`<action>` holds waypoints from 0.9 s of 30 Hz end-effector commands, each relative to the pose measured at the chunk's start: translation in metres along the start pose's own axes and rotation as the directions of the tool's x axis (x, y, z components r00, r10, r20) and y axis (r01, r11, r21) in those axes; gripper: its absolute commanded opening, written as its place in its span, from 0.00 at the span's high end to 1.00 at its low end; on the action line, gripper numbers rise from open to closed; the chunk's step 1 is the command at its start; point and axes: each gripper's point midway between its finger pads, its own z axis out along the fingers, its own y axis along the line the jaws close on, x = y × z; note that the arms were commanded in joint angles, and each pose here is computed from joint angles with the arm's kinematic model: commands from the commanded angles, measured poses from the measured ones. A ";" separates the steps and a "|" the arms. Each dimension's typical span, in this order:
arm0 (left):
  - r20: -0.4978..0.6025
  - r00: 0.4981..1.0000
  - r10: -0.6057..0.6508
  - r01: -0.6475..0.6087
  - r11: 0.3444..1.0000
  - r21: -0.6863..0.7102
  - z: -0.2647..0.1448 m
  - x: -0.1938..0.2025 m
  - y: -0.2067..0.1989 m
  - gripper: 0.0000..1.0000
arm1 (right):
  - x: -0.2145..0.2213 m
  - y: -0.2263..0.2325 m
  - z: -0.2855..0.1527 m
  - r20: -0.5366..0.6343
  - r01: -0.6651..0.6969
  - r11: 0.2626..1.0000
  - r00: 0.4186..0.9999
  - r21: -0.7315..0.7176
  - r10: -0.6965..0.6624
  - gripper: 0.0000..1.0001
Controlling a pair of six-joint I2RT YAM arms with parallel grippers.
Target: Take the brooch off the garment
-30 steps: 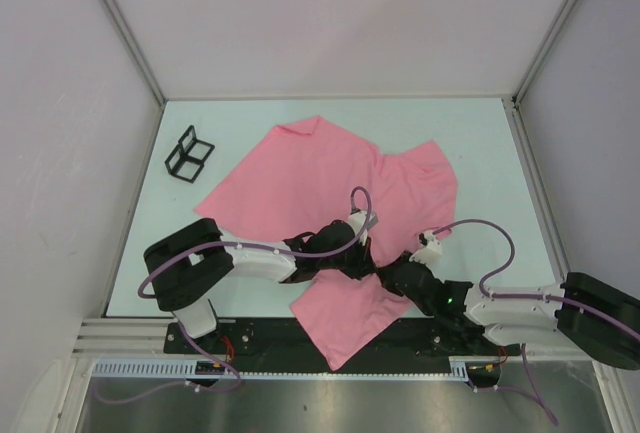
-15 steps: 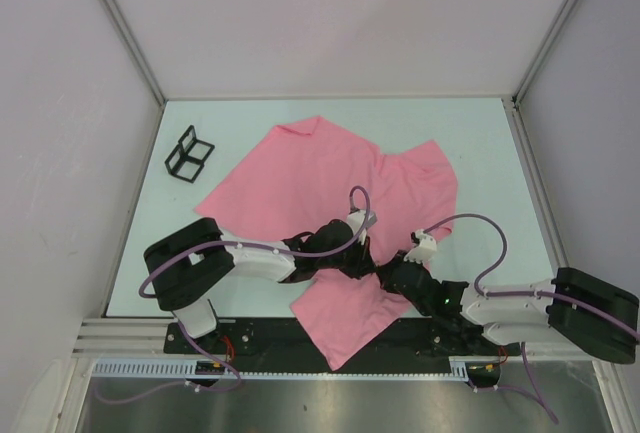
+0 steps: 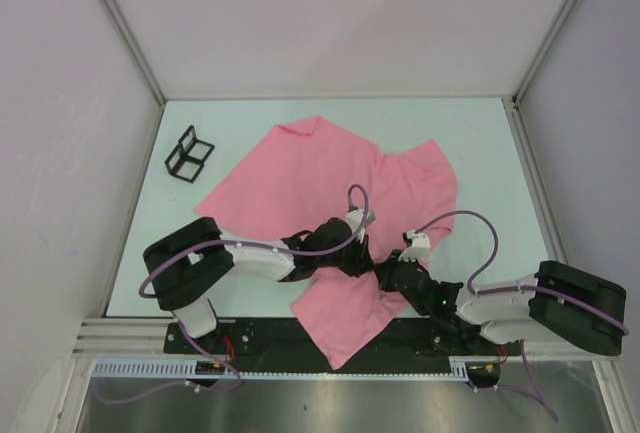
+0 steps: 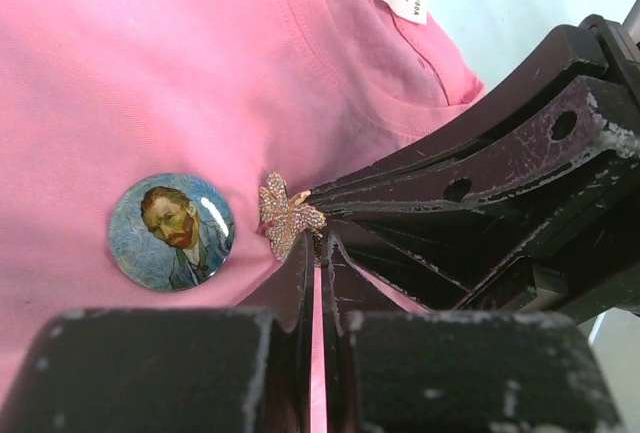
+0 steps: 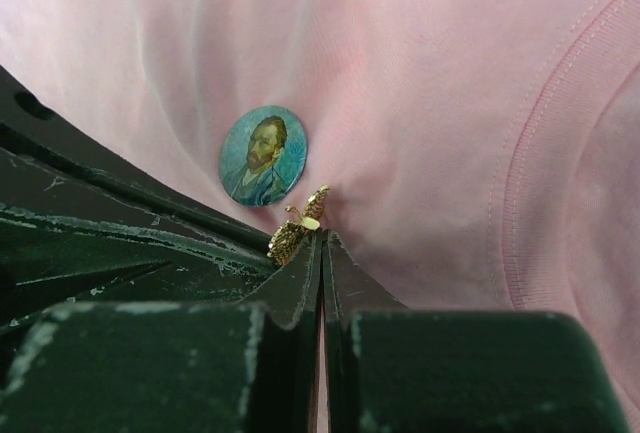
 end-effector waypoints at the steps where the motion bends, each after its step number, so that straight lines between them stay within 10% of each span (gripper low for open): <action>1: -0.177 0.984 -0.010 0.012 1.000 0.011 -0.003 0.054 0.003 1.00 | -0.022 0.061 -0.003 0.034 -0.110 0.971 0.992 -0.212 0.120 1.00; 7: -0.162 0.987 0.004 -0.008 1.000 -0.027 -0.006 0.047 0.008 1.00 | -0.021 0.009 -0.011 0.074 -0.167 0.981 0.984 0.096 0.160 1.00; 17: -0.199 0.976 0.092 -0.110 0.991 -0.082 -0.008 0.046 0.013 0.99 | -0.020 -0.022 -0.033 0.085 -0.298 0.933 0.954 0.203 0.286 0.99; 22: -0.139 0.984 0.108 -0.113 0.993 -0.029 -0.015 0.033 -0.002 0.67 | -0.034 -0.032 -0.048 0.103 -0.281 0.933 0.959 0.224 0.264 0.96; 27: -0.091 0.987 0.132 -0.133 0.991 -0.008 -0.032 0.019 -0.011 0.61 | -0.048 -0.016 -0.051 0.002 -0.283 0.952 0.959 0.115 0.285 0.84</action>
